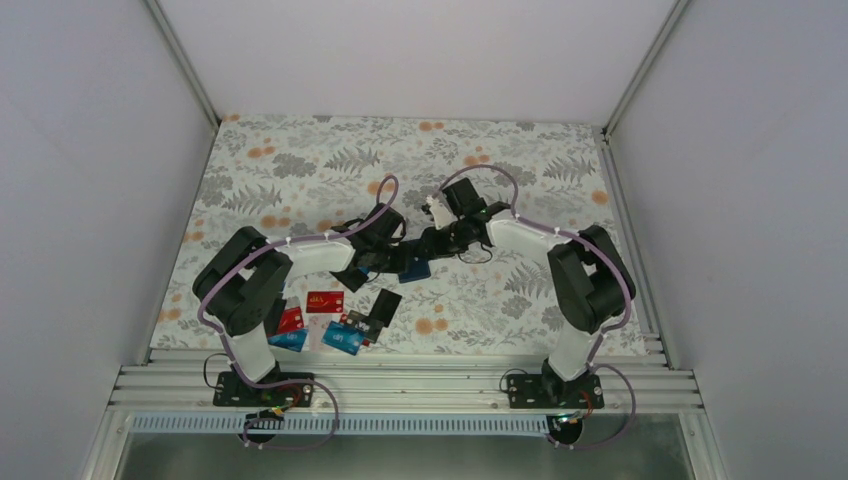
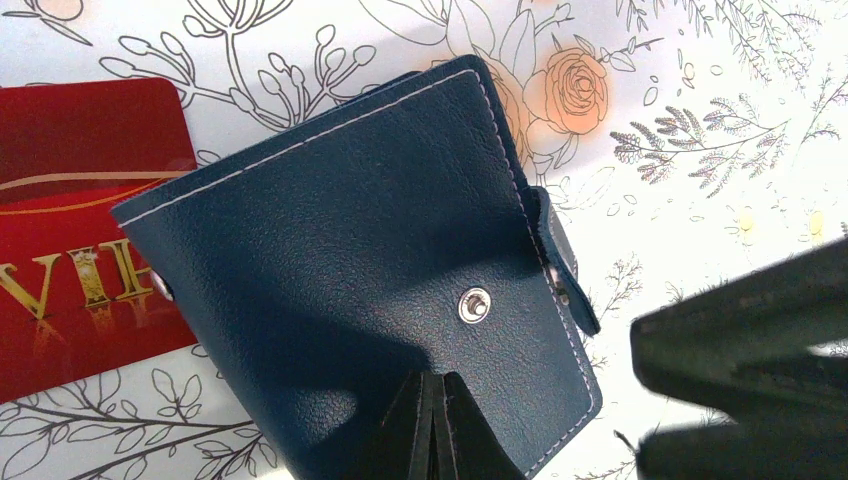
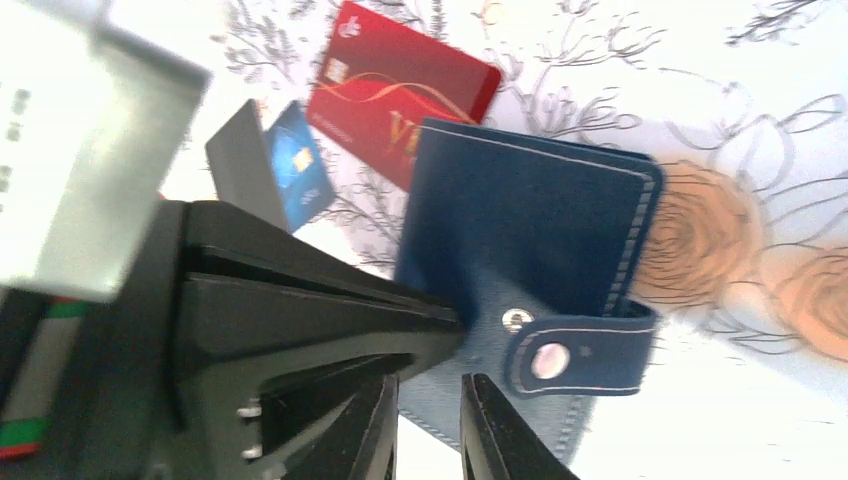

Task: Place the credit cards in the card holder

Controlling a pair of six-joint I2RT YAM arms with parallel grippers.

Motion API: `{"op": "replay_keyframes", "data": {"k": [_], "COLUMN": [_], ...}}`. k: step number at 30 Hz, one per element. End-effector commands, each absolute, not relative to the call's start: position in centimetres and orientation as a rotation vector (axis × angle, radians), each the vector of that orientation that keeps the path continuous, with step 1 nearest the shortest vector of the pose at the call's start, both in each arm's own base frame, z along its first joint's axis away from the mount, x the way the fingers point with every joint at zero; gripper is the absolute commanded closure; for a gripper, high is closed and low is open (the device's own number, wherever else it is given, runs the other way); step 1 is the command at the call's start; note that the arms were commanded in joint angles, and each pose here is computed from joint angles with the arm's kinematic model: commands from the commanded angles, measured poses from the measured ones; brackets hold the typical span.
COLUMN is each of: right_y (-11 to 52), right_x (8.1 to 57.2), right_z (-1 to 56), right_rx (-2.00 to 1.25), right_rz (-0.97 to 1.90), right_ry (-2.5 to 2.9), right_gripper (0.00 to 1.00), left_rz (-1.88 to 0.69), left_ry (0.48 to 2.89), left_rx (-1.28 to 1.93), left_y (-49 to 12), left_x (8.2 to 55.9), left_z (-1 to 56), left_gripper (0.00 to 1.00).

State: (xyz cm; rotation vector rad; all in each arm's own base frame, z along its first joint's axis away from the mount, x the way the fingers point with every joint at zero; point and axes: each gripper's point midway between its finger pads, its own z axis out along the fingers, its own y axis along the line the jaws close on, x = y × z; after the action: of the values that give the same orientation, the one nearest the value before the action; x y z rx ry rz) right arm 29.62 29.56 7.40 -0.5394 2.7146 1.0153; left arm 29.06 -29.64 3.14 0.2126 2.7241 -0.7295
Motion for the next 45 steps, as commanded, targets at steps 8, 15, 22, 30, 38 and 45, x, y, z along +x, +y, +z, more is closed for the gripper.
{"op": "replay_keyframes", "data": {"k": [8,15,22,30,38,45], "right_y": [26.3,25.6,25.4,26.2,26.7,27.2], "right_x": [31.5,32.0,32.4,31.8,31.6,31.2], "right_z": [7.8,8.4,5.9,4.5,4.1,3.7], "right_rx": [-0.371,-0.342,-0.326,-0.355,-0.369,-0.382], "right_rz": [0.858,0.877,0.851,0.919,0.942,0.959], "right_ry": [2.649,2.615,2.672,2.706,2.719,2.728], "right_gripper": [0.81,0.71,0.79,0.81,0.82,0.84], "left_rz": [-0.699,-0.697,-0.697,-0.696,-0.693,-0.693], "left_ry": [2.776,2.778,2.779,2.779,2.781,2.781], "left_rx": [0.228,0.228,0.228,0.229,0.231,0.233], "left_y": [-29.2,-29.2,-29.2,-29.2,-29.3,-29.3], "left_x": [28.0,28.0,28.0,28.0,28.1,28.1], "left_z": [1.4,1.4,1.5,1.5,1.4,1.4], "left_gripper": [0.98,0.98,0.98,0.98,0.98,0.98]}}
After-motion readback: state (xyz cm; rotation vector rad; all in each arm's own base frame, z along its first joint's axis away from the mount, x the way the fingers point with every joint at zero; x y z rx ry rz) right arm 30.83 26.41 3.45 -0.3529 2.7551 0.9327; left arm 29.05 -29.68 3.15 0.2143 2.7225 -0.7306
